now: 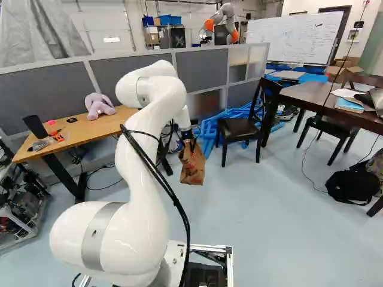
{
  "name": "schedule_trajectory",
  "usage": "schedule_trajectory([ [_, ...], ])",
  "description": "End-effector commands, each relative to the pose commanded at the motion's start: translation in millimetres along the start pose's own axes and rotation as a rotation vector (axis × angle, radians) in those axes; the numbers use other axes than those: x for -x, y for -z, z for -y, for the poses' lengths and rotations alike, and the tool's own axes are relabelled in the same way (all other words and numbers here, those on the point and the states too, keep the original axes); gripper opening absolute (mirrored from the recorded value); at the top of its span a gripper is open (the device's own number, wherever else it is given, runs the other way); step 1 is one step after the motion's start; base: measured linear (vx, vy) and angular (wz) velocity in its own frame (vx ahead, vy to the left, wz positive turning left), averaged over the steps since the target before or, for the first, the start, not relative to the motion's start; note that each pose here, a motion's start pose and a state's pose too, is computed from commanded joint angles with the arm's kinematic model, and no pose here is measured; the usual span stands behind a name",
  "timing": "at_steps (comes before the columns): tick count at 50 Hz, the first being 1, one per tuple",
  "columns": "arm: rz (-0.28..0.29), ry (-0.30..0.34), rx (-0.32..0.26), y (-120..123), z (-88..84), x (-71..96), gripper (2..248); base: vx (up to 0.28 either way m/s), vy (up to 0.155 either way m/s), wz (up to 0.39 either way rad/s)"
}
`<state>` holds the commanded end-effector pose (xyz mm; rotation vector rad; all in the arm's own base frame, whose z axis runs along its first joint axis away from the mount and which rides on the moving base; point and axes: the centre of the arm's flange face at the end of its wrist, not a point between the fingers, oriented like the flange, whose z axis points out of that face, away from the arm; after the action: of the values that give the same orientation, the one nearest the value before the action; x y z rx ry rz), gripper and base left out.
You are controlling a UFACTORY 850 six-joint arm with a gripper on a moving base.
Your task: Pick up the bag on the ground and place it on the table
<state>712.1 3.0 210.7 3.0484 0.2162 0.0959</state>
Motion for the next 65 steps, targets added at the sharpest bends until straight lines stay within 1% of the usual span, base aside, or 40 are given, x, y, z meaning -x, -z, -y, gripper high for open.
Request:
schedule_trajectory([
  [22,0.026,-0.02,-0.005,33.8,-2.7,0.3,21,0.0,0.0,0.0],
  [50,0.067,-0.042,-0.016,77.9,-4.8,8.0,21,0.0,0.0,0.0],
  [65,0.054,-0.047,-0.016,101.6,-6.1,12.0,21,0.0,0.0,0.0],
])
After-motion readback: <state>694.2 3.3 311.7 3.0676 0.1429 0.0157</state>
